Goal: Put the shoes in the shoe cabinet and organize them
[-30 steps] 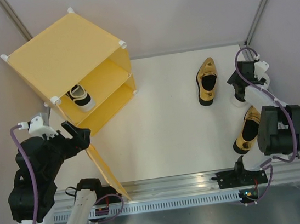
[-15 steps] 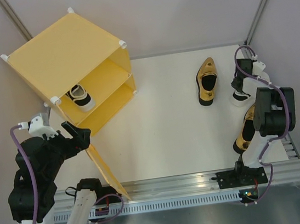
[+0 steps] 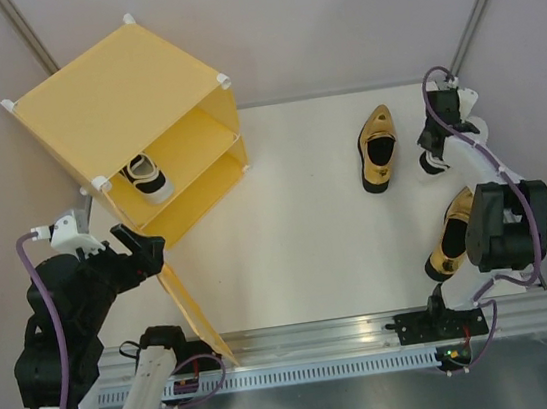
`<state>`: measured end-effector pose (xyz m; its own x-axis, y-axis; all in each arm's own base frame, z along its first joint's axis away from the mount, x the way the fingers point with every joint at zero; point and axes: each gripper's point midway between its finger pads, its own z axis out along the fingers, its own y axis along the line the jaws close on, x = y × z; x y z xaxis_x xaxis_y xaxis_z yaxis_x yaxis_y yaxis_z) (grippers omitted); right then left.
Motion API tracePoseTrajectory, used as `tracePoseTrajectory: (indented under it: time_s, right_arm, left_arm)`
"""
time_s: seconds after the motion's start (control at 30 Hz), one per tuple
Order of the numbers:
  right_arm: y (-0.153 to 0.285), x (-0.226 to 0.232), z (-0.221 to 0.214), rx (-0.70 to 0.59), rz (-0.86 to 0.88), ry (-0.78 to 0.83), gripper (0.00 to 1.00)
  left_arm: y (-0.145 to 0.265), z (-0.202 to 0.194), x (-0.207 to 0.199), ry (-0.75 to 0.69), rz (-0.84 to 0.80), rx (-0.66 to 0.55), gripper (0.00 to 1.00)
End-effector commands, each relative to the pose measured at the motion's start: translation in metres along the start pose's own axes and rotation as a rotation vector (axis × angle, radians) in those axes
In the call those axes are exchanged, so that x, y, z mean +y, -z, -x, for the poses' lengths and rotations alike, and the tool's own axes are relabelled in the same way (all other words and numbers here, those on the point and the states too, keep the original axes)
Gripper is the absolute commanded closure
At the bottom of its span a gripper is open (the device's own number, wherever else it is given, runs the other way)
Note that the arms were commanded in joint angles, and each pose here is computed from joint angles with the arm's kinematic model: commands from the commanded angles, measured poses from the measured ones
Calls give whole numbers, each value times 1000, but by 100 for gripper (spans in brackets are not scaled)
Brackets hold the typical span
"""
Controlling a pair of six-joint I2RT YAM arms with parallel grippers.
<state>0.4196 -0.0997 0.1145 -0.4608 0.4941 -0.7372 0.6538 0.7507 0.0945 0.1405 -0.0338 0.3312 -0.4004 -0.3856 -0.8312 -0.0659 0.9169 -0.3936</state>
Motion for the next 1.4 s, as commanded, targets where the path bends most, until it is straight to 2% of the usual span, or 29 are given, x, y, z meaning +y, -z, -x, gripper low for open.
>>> tracePoseTrajectory:
  time_s: [0.0, 0.17, 0.27, 0.4, 0.47, 0.5, 0.53, 0.57, 0.6, 0.7, 0.9, 1.0, 1.03, 1.07, 1.1, 1.2, 1.37]
  right_arm:
    - [61, 61, 50, -153, 169, 112, 99]
    - [115, 127, 15, -136, 363, 283, 99]
    - [138, 161, -26, -98, 456, 400, 99]
    - [173, 199, -113, -20, 605, 592, 99]
    - [184, 211, -141, -23, 663, 668, 99]
    - [195, 216, -174, 6, 719, 746, 99]
    - [201, 219, -189, 10, 759, 793, 99]
    - [209, 227, -201, -16, 815, 838, 99]
    - [218, 226, -231, 7, 862, 908, 99]
    - [235, 230, -275, -3, 968, 1009, 99]
    - [227, 229, -332, 51, 1008, 1140, 96]
    - [233, 226, -341, 77, 1034, 1141, 68]
    - [240, 225, -337, 66, 1054, 1134, 48]
    - [250, 225, -336, 59, 1081, 1130, 40]
    - [254, 222, -336, 61, 1086, 1128, 27]
    - [273, 218, -322, 24, 1100, 1107, 11]
    - [285, 205, -288, -44, 1047, 1021, 6]
  left_arm:
    - [0, 7, -6, 7, -28, -28, 8]
    - [0, 7, -5, 6, -22, -27, 8]
    - [-1, 6, -5, 6, -22, -22, 8]
    - [-3, 5, -6, 4, -27, -13, 8]
    - [-1, 5, -6, 3, -29, -13, 8]
    - [-1, 5, -6, 3, -28, -14, 8]
    - [0, 4, -5, 0, -27, -15, 8]
    - [0, 4, -5, 0, -25, -14, 8]
    - [0, 4, -4, -3, -20, -16, 8]
    - [2, 1, -2, -5, -14, -12, 8]
    - [5, 0, -1, -17, -17, -12, 8]
    - [7, -2, 1, -26, -11, -10, 8]
    - [8, -3, 1, -27, -12, -10, 8]
    - [9, -4, 2, -29, -10, -9, 8]
    - [8, -5, 3, -30, -3, -5, 8]
    - [8, -6, 4, -30, 2, 1, 8]
    - [8, -3, 3, -30, 4, 0, 8]
